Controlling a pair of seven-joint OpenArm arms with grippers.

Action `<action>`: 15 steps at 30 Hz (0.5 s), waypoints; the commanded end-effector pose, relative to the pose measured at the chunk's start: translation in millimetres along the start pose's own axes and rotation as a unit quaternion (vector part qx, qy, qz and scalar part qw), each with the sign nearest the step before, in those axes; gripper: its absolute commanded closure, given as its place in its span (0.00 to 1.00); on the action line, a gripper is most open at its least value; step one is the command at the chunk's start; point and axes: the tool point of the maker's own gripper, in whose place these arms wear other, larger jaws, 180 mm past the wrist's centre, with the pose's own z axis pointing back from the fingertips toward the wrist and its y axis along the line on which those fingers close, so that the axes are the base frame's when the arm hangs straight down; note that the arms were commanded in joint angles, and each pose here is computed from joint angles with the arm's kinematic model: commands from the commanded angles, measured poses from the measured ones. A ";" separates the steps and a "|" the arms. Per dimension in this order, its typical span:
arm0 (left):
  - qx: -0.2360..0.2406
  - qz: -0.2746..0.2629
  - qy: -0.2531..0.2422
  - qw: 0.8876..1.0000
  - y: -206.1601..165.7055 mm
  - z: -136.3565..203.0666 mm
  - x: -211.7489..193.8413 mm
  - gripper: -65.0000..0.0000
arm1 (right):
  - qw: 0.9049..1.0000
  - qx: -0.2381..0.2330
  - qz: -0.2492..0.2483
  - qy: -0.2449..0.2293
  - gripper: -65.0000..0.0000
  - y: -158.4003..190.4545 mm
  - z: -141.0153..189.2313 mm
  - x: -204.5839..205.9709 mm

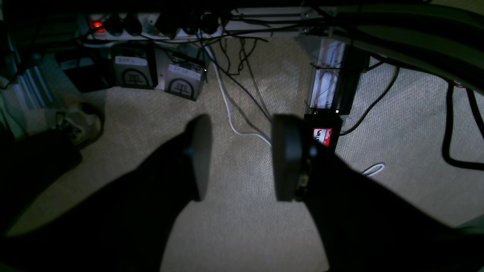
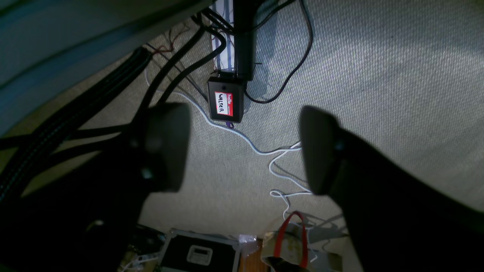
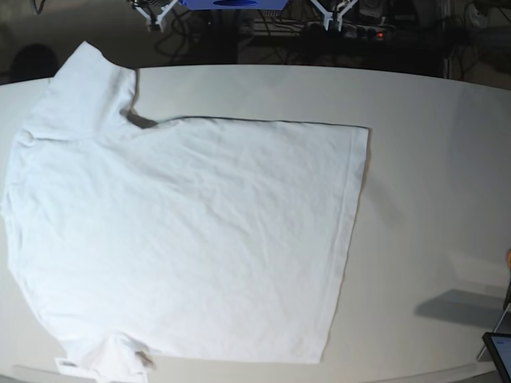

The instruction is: Fold the T-shirt properly

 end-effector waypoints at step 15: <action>0.009 0.003 0.004 1.000 5.7 1.6 -6.2 0.91 | 1.000 0.004 -0.001 0.007 0.89 -0.1 1.3 -9.5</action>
